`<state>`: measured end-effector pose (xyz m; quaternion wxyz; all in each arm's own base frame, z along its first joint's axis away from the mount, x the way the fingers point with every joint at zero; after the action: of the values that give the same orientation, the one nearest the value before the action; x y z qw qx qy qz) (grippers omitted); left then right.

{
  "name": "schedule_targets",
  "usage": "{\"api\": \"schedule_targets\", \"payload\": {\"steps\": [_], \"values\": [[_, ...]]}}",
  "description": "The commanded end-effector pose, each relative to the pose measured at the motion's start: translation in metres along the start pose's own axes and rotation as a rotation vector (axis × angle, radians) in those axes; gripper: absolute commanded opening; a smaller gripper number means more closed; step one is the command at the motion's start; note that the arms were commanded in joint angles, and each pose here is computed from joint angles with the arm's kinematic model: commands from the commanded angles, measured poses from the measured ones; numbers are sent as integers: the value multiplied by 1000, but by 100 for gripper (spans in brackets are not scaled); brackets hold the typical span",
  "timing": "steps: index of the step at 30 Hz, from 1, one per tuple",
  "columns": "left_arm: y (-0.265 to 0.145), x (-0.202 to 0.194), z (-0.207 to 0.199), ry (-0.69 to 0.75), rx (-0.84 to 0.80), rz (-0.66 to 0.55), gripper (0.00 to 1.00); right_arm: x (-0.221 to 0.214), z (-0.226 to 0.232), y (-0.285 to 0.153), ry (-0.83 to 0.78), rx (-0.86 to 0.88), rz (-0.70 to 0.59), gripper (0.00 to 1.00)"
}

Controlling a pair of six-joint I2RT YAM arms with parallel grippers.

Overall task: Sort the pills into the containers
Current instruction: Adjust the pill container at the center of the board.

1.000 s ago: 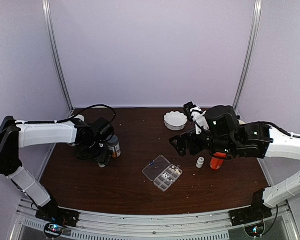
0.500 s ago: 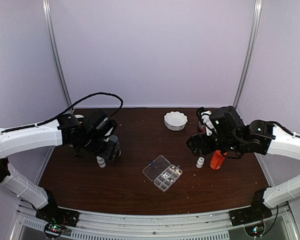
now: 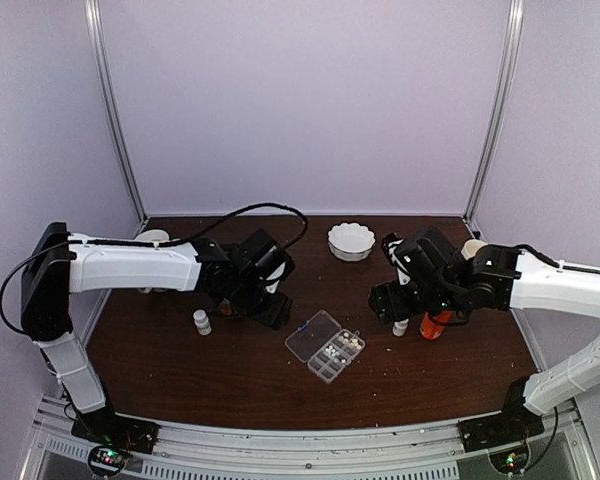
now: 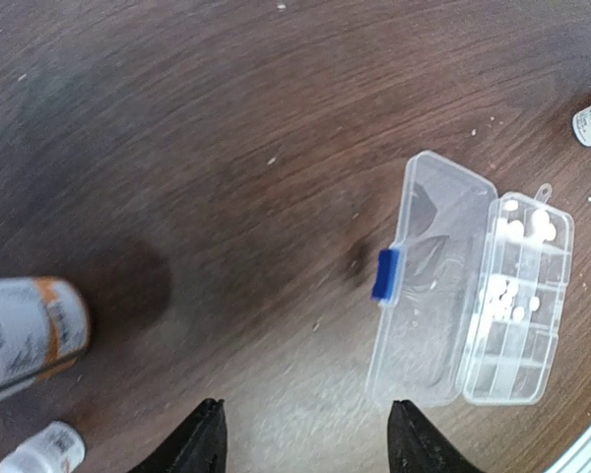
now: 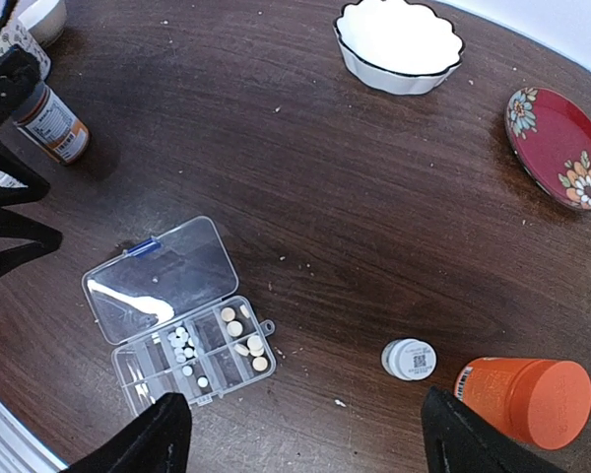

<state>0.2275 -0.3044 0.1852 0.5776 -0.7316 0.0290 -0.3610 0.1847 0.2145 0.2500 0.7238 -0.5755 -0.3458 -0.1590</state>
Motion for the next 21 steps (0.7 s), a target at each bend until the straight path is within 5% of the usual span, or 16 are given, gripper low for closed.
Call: {"api": "schedule_targets", "payload": {"steps": [1, 11, 21], "values": [[16, 21, -15, 45, -107, -25, 58, 3, 4, 0, 33, 40, 8, 83], [39, 11, -20, 49, -160, 37, 54, -40, 33, 29, 86, 256, 163, 81], [-4, -10, -6, -66, -170, -61, 55, -99, 74, 40, 38, 291, 243, 80]]}}
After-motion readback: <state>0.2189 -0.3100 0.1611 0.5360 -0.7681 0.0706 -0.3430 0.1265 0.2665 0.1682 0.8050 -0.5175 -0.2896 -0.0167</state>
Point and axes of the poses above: each gripper's point midway between its finger pads, its own y axis out along the fingers, its own z axis along the line the jaws close on, x = y × z, the point moved 10 cm from there along -y, back along the fingers, and after that the axes turned 3 degrees about y, right-handed, at the moved point
